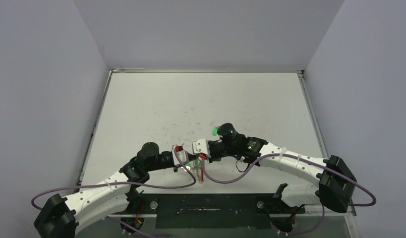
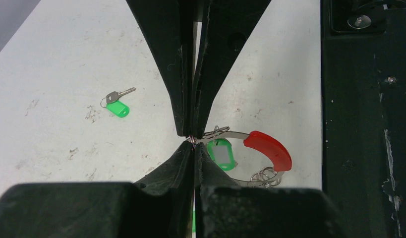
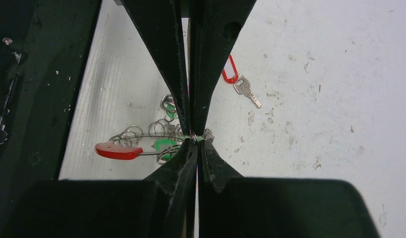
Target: Put the keys on the keyring
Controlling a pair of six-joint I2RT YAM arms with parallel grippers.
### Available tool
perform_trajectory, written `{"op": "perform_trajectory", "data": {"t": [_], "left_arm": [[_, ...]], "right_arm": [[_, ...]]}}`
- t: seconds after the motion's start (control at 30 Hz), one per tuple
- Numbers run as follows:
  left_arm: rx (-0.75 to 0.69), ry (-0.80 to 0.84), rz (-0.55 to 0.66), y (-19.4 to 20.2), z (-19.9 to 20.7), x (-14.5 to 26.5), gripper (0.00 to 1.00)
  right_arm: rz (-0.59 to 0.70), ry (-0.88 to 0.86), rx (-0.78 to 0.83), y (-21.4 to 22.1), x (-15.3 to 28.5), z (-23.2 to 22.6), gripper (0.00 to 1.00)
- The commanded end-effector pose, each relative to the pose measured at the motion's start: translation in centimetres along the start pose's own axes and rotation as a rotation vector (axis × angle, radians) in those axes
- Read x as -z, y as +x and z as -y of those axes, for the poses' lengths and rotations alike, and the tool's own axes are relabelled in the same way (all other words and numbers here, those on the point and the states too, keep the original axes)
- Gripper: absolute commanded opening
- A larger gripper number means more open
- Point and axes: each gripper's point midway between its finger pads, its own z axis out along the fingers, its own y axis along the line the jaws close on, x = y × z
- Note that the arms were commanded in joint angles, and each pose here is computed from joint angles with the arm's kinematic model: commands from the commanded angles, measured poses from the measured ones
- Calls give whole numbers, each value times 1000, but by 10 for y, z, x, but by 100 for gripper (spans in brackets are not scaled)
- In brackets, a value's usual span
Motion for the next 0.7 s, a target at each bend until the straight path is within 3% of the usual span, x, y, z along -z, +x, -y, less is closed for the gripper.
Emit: {"op": "perform_trajectory", "data": {"t": [0.0, 0.13, 0.2, 0.67], "left_arm": [[-64, -29, 110, -37, -8, 3, 0], [-61, -75, 125, -36, -12, 8, 24], [-56, -101, 131, -34, -13, 11, 31], [1, -199, 221, -28, -16, 24, 34]], "right_arm": [[100, 33, -15, -27, -3, 12, 0], [163, 98, -72, -32, 1, 18, 0], [192, 127, -97, -34, 3, 21, 0], [270, 212, -178, -35, 10, 26, 0]]}}
